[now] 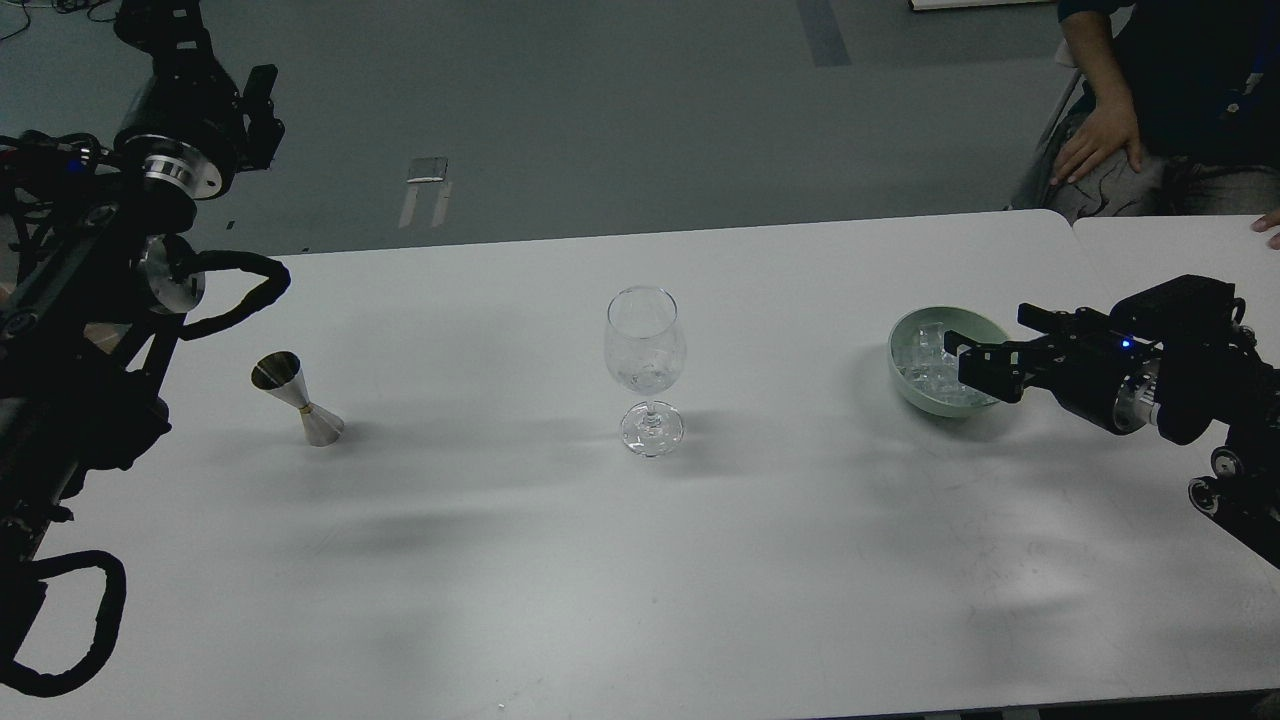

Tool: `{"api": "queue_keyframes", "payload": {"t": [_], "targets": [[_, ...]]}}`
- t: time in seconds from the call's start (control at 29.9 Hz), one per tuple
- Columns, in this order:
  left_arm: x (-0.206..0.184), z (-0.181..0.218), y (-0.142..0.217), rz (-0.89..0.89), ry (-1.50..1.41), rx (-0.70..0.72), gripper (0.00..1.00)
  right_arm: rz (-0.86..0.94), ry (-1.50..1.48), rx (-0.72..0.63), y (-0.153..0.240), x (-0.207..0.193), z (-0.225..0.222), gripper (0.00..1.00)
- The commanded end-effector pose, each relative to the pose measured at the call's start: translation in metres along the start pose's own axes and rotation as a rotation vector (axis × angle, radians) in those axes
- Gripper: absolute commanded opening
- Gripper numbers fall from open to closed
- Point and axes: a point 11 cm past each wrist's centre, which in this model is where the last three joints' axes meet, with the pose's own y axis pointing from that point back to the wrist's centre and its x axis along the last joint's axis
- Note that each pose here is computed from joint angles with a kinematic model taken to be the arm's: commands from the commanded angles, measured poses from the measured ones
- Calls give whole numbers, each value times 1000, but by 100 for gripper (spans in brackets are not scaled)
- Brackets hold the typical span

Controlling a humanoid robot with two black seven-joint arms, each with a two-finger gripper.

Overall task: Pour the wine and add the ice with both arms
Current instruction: 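Reach the right gripper toward the green bowl of ice, then close the right gripper on ice cubes in the green bowl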

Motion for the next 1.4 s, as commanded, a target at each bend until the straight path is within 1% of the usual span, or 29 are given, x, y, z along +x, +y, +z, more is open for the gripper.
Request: {"api": "queue_keyframes", "payload": {"t": [0.0,0.13,0.3,0.57,0.74,0.8,0.94,0.97,1.0,1.1,1.14,1.27,1.37], "targets": [[-1,0,0,-4,-1,-1,98,-14,1,12,-8,-6,-7,100],[1,3,0,-2,-3,-5,98,-36,-2,14,-13,-14,-10,100],[1,2,0,-2,-3,-4,98,-38,1,10,-23,-12,-12,98],[0,1,0,-3,1,-3,98,-47,-5,0,-26,-15,-10,93],[0,1,0,-3,-3,-3,98,-69,-10,1,-26,-18,-11,85],[0,1,0,-3,-3,-3,98,-70,-11,-1,-26,-18,-10,85],[0,2,0,-3,-3,-4,98,-72,-11,-5,-25,-19,-9,81],[0,1,0,-5,-1,-3,98,-71,-9,-5,-26,-18,-9,78],[0,2,0,-5,-1,-4,98,-71,-9,-5,-26,-18,-9,77],[0,2,0,-4,-3,-3,98,-84,-14,-7,-25,-20,-9,66],[1,2,0,-4,-3,-3,98,-96,-13,-6,-25,-21,-9,61],[2,3,0,-2,-5,-6,98,-98,-12,-8,-25,-21,-8,53],[3,3,1,-1,-7,-6,98,-98,-12,-11,-26,-21,-9,49]]}}
